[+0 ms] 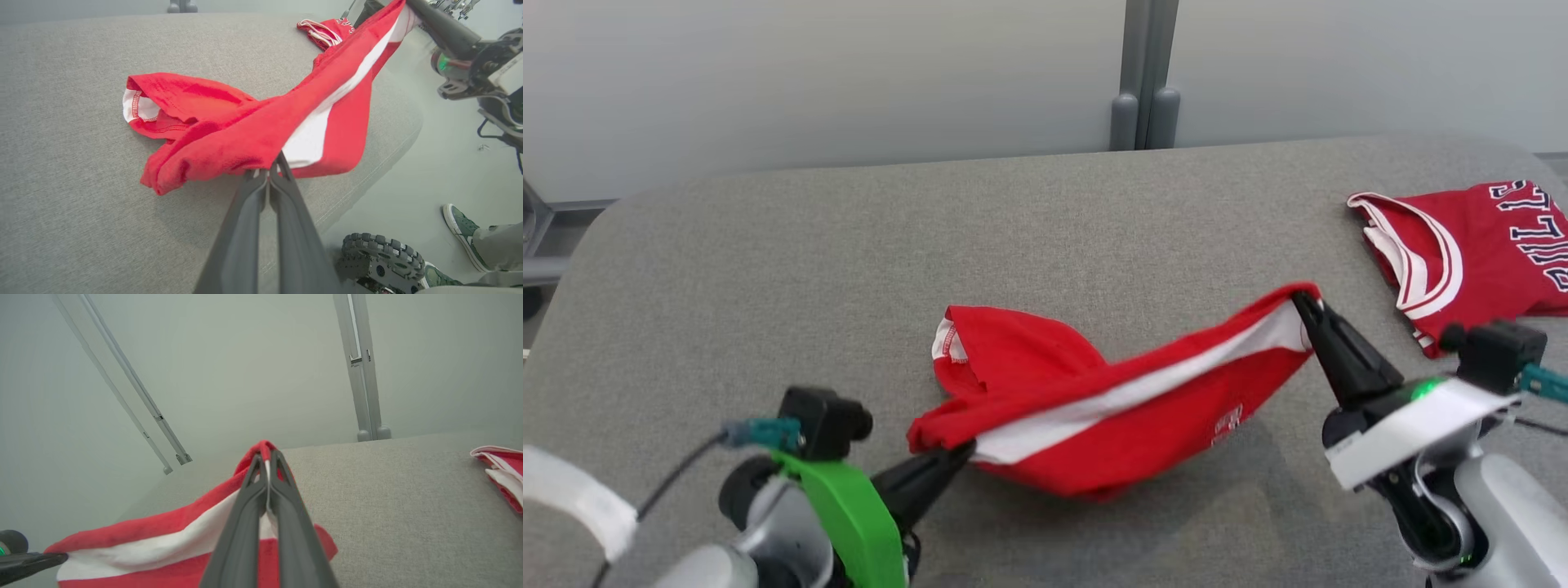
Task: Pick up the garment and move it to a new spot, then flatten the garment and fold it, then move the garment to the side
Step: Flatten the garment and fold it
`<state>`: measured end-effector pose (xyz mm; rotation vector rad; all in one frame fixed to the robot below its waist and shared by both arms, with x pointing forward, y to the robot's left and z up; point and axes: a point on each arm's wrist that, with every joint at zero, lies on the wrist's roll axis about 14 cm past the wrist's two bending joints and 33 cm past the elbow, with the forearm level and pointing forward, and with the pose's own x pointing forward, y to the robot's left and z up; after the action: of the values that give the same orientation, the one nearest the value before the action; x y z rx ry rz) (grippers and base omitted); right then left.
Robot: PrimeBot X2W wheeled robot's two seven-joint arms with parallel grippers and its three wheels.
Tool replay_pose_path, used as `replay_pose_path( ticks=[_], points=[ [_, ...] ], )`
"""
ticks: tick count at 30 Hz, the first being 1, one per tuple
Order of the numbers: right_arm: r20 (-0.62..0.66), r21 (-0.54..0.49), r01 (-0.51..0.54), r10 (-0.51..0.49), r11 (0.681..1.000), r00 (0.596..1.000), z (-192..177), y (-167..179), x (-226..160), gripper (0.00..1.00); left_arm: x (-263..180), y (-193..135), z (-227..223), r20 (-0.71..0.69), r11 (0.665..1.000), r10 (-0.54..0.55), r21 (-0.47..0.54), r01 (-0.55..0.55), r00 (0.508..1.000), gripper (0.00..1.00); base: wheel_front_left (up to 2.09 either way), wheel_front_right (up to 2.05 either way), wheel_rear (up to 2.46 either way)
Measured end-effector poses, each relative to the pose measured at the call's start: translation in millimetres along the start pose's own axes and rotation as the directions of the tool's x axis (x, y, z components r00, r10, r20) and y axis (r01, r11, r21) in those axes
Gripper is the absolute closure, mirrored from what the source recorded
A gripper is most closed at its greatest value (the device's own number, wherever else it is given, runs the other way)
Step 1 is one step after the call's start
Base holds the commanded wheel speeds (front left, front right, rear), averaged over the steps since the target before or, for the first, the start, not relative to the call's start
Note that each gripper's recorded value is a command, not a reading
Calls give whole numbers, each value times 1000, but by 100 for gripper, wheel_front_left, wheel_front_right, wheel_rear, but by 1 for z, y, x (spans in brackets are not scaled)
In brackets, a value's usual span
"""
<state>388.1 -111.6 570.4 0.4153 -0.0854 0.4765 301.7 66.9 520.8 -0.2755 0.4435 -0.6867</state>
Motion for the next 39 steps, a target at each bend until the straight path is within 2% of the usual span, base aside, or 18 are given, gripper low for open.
replay_pose_path(
  ticks=[3,5,13,18,21,25,27,30,32,35,39],
  points=[
    [14,-31,-33,33,999,999,18,3,24,100,8,19,16,-97,999,-23,34,26,995,100,0,0,0],
    [10,-46,-58,59,997,998,27,6,46,100,18,34,35,-150,999,-31,22,35,988,100,0,0,0],
    [58,-54,-143,146,988,988,75,15,151,100,63,107,148,-231,995,62,96,-41,971,100,0,0,0],
    [159,-29,-126,129,992,979,111,-3,211,100,105,144,217,-171,971,158,205,-122,972,100,0,0,0],
    [255,-39,-93,100,995,962,138,-22,236,100,135,157,255,-59,930,210,319,-181,976,100,0,0,0],
    [368,-65,-51,71,997,927,157,-46,255,100,172,163,288,103,897,184,390,-210,978,100,0,0,0],
    [373,-72,-33,58,997,926,149,-58,261,100,189,167,284,127,896,159,398,-197,979,100,0,0,0],
    [348,-70,-28,51,997,936,125,-69,266,100,209,174,267,139,915,114,370,-158,984,100,0,0,0],
    [287,-67,-31,49,997,957,94,-75,266,100,217,184,247,110,919,114,366,-147,987,100,0,0,0],
    [175,-30,-40,45,999,984,40,-79,255,100,222,199,198,31,948,110,295,-115,993,100,0,0,0],
    [-15,2,-57,57,998,998,-32,-75,216,100,204,214,142,-32,965,132,231,-121,991,100,0,0,0]
  ],
)
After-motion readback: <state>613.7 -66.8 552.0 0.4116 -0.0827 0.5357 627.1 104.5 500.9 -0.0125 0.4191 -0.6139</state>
